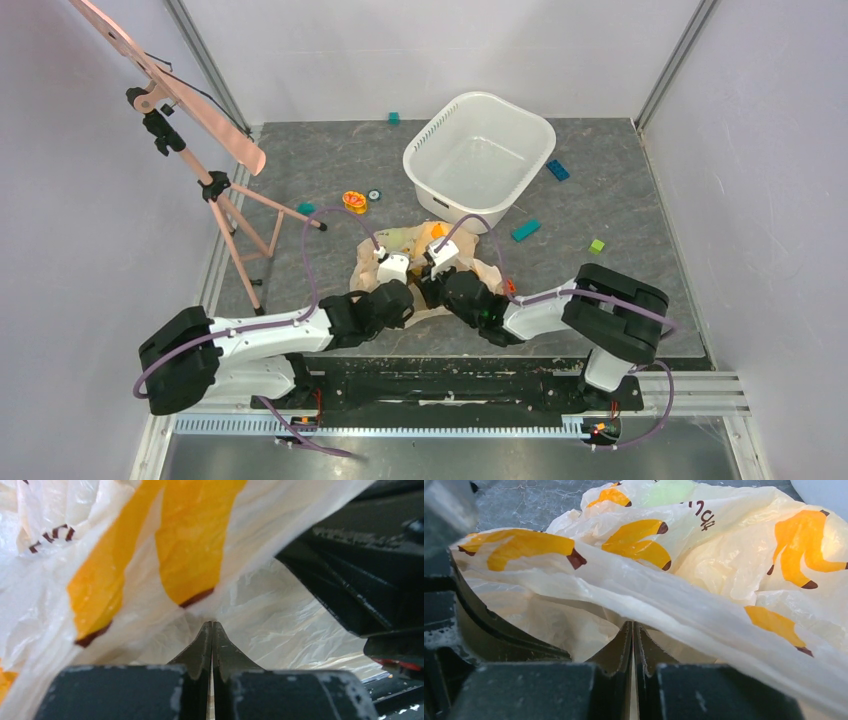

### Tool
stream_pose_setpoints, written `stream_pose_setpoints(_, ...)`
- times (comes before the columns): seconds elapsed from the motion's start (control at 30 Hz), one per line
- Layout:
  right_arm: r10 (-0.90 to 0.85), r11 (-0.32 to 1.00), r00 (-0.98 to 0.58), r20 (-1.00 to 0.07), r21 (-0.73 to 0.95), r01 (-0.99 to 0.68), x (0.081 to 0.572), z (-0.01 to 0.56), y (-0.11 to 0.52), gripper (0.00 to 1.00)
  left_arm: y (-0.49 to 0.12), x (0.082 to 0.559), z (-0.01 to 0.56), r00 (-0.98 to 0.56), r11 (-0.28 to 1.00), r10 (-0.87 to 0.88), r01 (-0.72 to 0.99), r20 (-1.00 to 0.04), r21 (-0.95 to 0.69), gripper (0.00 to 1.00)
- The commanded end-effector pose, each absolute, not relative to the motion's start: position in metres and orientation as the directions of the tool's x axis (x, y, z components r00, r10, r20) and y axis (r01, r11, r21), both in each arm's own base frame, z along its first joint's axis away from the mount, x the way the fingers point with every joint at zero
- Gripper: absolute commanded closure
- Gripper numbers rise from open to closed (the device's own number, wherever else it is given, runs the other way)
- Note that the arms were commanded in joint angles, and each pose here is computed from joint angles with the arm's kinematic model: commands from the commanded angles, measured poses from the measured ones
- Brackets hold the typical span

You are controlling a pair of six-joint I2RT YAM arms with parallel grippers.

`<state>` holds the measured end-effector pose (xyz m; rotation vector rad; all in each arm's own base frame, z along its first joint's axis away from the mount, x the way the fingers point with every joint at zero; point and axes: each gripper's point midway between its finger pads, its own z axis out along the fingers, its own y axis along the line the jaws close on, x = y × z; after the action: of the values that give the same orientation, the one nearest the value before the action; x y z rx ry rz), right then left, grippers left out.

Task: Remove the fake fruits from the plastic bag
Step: Adjust the plastic bag at the center of the board.

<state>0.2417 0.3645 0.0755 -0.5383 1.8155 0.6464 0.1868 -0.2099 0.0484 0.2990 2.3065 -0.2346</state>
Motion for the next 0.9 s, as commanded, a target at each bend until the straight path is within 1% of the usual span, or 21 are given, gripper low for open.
stream_pose_setpoints(0.0,0.026,0.763,-0.284,-0.958,0.203,-0.613,0.253,0.091,0.374,0.96,-0.214,0.187,0.044,-0.666,0.953,0.111,0.282,-0.737,-0.111,0.98)
stream_pose_setpoints(0.23,-0.048,0.803,-0.322,-0.946,0.155,-0.575,0.259,0.06,0.372,0.96,-0.213,0.187,0.048,-0.661,0.951,0.112,0.288,-0.742,-0.113,0.98)
stream_pose_setpoints(0.43,-0.084,0.828,-0.394,-0.915,0.157,-0.539,0.249,0.035,0.355,0.97,-0.209,0.189,0.066,-0.636,0.952,0.079,0.276,-0.767,-0.131,0.98)
stream_pose_setpoints(0.5,-0.138,0.83,-0.445,-0.885,0.142,-0.539,0.244,0.022,0.356,0.97,-0.208,0.19,0.073,-0.624,0.951,0.06,0.272,-0.779,-0.145,0.98)
stream_pose_setpoints(0.6,-0.235,0.823,-0.516,-0.824,0.113,-0.556,0.228,-0.005,0.355,0.98,-0.206,0.194,0.083,-0.599,0.954,0.029,0.255,-0.801,-0.156,0.98)
stream_pose_setpoints(0.73,-0.256,0.827,-0.574,-0.777,0.132,-0.547,0.204,-0.026,0.342,0.98,-0.204,0.2,0.085,-0.582,0.961,0.018,0.233,-0.813,-0.146,0.98)
stream_pose_setpoints(0.87,-0.275,0.819,-0.598,-0.753,0.142,-0.556,0.179,-0.032,0.338,0.98,-0.208,0.203,0.079,-0.584,0.963,0.024,0.232,-0.812,-0.139,0.98)
